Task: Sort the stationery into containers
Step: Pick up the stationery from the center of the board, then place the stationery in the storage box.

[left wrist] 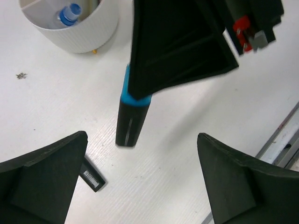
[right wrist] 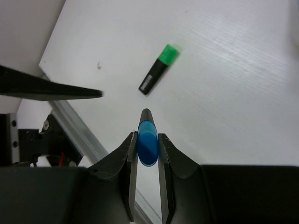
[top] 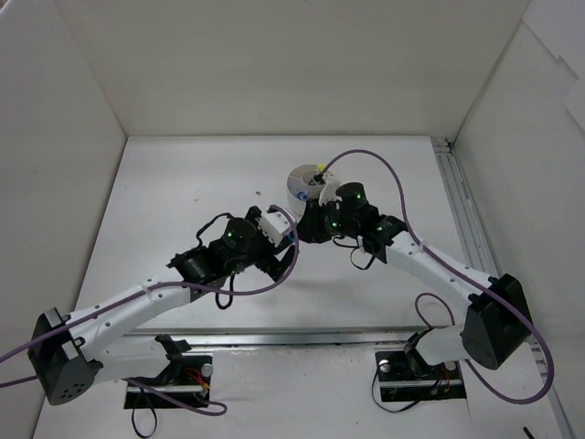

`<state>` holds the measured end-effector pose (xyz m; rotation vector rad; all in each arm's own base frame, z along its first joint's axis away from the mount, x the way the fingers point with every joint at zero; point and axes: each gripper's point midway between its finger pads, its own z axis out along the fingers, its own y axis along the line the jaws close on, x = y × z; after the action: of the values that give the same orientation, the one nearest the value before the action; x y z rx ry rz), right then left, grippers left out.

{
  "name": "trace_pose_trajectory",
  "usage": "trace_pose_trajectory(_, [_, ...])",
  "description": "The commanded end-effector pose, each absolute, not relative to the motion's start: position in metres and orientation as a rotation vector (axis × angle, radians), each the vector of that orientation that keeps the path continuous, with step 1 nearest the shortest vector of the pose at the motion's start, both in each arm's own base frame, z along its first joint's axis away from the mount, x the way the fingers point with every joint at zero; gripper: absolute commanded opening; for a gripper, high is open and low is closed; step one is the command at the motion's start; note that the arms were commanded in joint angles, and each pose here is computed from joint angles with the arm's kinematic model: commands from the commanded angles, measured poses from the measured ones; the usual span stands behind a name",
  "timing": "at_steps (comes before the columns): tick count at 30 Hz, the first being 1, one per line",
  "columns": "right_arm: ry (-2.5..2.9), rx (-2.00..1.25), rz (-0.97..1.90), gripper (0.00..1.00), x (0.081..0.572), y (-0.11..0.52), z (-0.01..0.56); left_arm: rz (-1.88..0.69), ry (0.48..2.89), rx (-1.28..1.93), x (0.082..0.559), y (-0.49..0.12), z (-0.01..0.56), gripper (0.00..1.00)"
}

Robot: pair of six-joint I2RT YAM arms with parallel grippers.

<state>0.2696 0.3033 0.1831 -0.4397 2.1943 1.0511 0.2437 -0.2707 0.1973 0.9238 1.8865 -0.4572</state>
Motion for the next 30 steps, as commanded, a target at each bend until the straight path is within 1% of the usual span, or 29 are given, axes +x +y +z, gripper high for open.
trace_pose_trajectory(1, [2.003,-0.319,0.882,0.0,0.314,0.271,0.245,-0.454,1.813,0.754,0.249,-0.259,0.234,1.0])
trace_pose_trajectory(3, [1.984,-0.24,0.74,0.0,0.339,0.243,0.251,-0.433,1.817,0.652,0.25,-0.242,0.238,1.0])
trace_pose_trajectory(5, [1.93,-0.149,0.6,0.0,0.364,0.215,0.27,-0.413,1.854,0.586,0.25,-0.227,0.224,1.0])
trace_pose_trajectory(6, [1.915,-0.142,0.543,0.0,0.371,0.207,0.273,-0.409,1.866,0.489,0.255,-0.213,0.226,1.0])
trace_pose_trajectory(7, [1.886,-0.117,0.504,0.0,0.38,0.199,0.285,-0.388,1.897,0.448,0.256,-0.203,0.213,1.0])
trace_pose_trajectory(8, [1.87,-0.059,0.409,0.0,0.392,0.181,0.289,-0.379,1.907,0.408,0.258,-0.196,0.21,1.0])
trace_pose_trajectory(9, [1.877,-0.043,0.338,0.0,0.402,0.173,0.284,-0.367,1.922,0.372,0.259,-0.188,0.206,1.0])
trace_pose_trajectory(11, [1.859,-0.004,0.233,0.0,0.418,0.157,0.296,-0.348,1.961,0.302,0.264,-0.174,0.198,1.0])
trace_pose_trajectory(12, [1.881,-0.021,0.181,0.0,0.427,0.154,0.287,-0.336,1.996,0.295,0.264,-0.171,0.191,1.0])
trace_pose_trajectory(13, [1.865,-0.017,0.164,0.0,0.434,0.153,0.296,-0.325,2.011,0.256,0.267,-0.164,0.189,1.0])
trace_pose_trajectory(15, [1.891,-0.037,0.124,0.0,0.449,0.151,0.283,-0.295,2.048,0.226,0.272,-0.158,0.179,1.0])
trace_pose_trajectory(17, [1.883,-0.068,0.135,0.0,0.461,0.155,0.288,-0.286,2.071,0.197,0.278,-0.152,0.174,1.0])
trace_pose_trajectory(21, [1.894,-0.085,0.122,0.0,0.492,0.159,0.281,-0.325,2.113,0.212,0.288,-0.159,0.166,1.0])
trace_pose_trajectory(30, [1.978,-0.115,0.226,0.0,0.522,0.178,0.238,-0.37,2.192,0.229,0.308,-0.163,0.147,1.0])
